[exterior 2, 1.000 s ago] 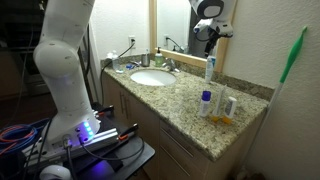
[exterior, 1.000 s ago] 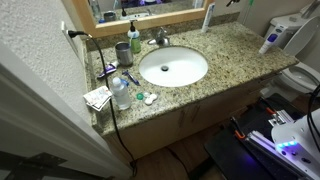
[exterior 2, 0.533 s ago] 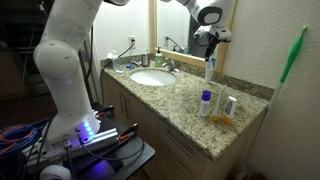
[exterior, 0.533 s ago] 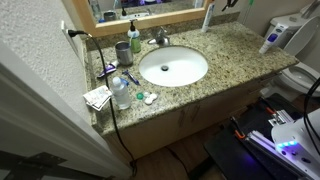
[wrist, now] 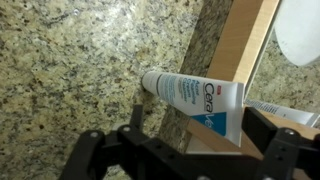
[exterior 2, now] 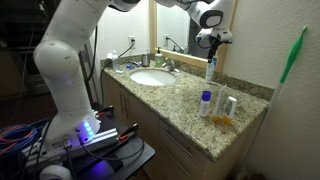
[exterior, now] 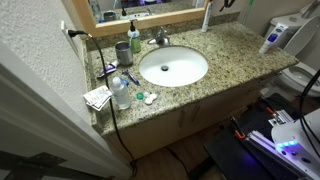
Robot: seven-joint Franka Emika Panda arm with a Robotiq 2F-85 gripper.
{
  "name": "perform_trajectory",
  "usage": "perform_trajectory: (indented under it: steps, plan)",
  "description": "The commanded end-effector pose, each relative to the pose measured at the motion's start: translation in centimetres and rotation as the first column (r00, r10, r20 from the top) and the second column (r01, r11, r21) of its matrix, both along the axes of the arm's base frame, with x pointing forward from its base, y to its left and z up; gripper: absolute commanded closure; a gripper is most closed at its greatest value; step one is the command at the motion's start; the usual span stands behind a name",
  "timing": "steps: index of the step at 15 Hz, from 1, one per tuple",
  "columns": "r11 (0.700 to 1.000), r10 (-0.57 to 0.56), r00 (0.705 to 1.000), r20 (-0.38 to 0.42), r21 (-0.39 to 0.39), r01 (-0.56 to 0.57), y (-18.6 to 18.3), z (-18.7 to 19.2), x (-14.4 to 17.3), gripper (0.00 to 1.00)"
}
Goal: Move the tube near the mirror towards you
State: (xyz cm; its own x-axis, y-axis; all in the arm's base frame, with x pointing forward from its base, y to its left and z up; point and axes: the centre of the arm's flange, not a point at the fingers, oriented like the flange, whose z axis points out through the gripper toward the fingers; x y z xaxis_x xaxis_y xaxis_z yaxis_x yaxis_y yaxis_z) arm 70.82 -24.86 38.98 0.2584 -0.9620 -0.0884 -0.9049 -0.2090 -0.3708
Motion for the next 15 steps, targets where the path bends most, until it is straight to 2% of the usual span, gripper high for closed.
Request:
perform_trajectory:
  steps: [1,6,10,15]
  plan:
    - [1.0,0.011,1.0,0.024,-0.003,-0.011,0.0,-0.3,1.0,0.0]
    - [0.999,0.036,0.999,0.012,-0.027,-0.035,0.6,1.2,0.0,0.0]
    - [0.996,0.056,0.998,-0.019,-0.068,-0.057,0.8,0.3,0.9,0.0]
    - [0.996,0.061,0.998,-0.019,-0.063,-0.062,1.7,-0.6,2.1,0.0]
